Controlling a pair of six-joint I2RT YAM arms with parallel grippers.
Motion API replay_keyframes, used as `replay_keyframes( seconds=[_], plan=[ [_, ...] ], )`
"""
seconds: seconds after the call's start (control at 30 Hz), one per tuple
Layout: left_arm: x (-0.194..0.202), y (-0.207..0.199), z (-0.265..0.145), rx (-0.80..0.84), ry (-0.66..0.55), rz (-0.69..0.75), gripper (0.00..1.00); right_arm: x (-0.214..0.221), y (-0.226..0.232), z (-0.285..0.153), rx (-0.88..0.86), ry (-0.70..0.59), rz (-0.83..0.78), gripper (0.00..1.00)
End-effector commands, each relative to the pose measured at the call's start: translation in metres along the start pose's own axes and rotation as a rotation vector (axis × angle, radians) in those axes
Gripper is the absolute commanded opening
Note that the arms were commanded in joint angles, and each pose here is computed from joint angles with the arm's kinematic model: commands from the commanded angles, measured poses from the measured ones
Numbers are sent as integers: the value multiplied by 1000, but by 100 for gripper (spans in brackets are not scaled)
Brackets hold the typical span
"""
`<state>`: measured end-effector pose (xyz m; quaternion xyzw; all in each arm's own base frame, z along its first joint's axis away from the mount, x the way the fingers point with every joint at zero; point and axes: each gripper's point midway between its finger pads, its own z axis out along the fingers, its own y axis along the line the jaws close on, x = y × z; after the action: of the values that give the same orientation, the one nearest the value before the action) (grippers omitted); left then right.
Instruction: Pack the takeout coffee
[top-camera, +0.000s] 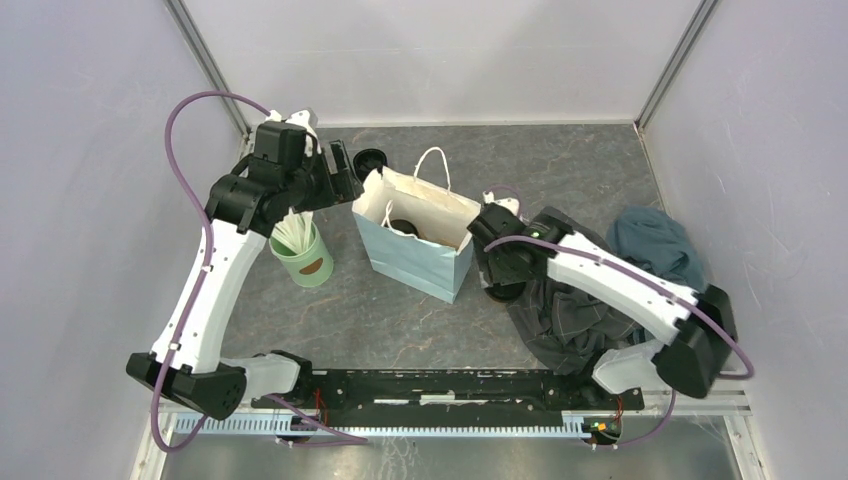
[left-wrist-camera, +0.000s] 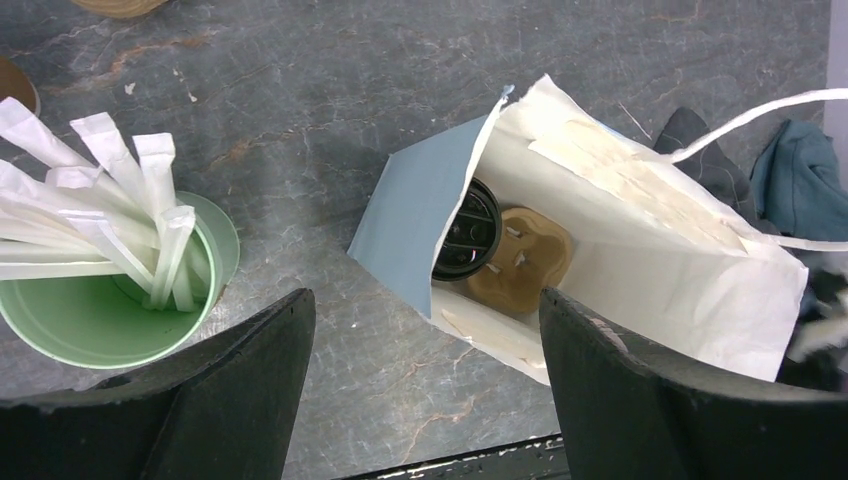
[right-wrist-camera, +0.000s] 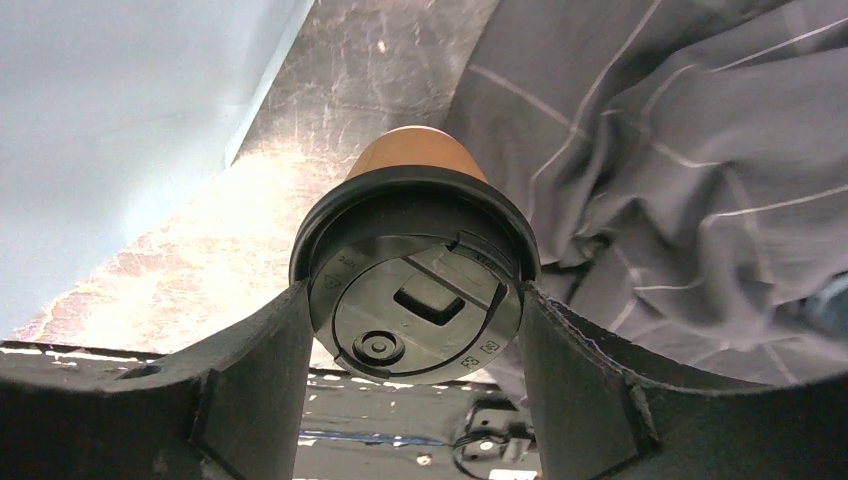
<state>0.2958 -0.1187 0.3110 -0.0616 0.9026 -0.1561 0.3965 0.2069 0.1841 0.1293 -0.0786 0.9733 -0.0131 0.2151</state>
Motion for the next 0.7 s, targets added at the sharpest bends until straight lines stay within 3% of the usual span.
replay_keyframes(
  seconds=[0.0, 0.07, 0.27, 0.53, 0.67],
  plan=[
    [-19, -2, -2, 11, -41, -32, 88, -36, -33, -48, 36, -251, -46, 8],
    [-23, -4, 1, 27, -26, -49, 87, -51, -48, -67, 56, -359, -72, 0],
    [-22, -28, 28, 149, 60, -64, 80, -99, -68, -136, 37, -674, -169, 0],
    [-17, -27, 66, 147, 115, -5, 71, -130, -72, -201, -14, -857, -234, 0],
    [-8, -22, 84, 115, 145, 22, 61, -145, -68, -237, -58, -948, -284, 0]
  ],
)
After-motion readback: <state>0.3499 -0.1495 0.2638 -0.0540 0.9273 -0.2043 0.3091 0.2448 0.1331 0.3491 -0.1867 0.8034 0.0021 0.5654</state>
